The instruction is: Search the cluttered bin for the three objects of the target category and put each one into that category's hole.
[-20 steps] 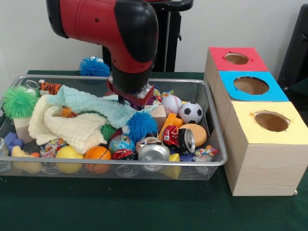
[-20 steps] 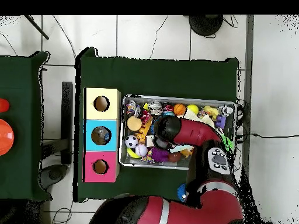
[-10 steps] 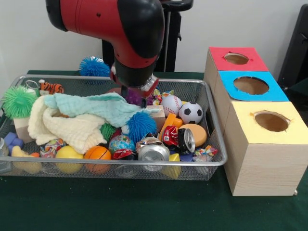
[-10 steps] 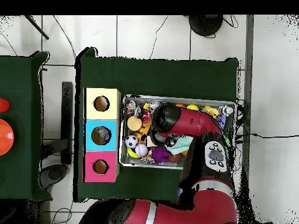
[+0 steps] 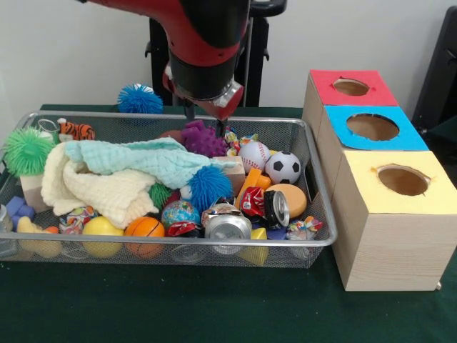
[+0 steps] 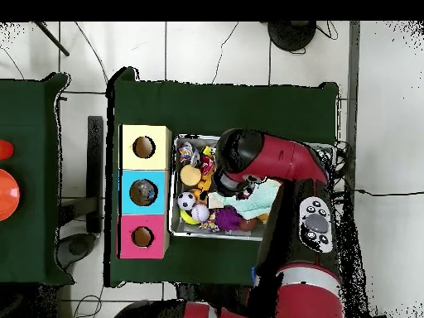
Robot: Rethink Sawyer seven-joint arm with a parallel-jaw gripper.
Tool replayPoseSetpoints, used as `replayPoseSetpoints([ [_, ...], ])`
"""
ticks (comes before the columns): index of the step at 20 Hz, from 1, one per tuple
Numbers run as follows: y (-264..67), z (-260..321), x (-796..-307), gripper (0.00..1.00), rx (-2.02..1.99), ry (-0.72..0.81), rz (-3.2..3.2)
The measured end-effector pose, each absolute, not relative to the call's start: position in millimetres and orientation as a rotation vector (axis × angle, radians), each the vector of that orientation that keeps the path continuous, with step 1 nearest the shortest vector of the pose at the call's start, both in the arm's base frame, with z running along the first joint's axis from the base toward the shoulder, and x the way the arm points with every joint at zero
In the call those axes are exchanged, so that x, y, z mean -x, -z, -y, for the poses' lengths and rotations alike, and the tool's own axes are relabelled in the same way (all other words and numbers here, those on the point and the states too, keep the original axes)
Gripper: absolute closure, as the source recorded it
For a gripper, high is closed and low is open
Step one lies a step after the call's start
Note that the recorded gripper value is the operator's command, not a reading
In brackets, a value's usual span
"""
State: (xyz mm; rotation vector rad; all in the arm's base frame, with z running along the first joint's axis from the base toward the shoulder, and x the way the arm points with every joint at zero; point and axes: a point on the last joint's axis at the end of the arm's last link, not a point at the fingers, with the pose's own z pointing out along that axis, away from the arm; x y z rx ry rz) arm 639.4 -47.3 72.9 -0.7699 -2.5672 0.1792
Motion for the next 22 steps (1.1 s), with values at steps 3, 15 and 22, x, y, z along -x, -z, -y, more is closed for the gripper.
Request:
replayPoseSetpoints([
  [3,-80.7,48.5,-650.0,0.00,0.789,-0.163,2.587],
  [15,-41.6,41.1,-686.2,0.00,0.838,-0.104,2.699],
  [22,-3.1,17.2,-690.3,0.00,0.801,-0.105,2.732],
])
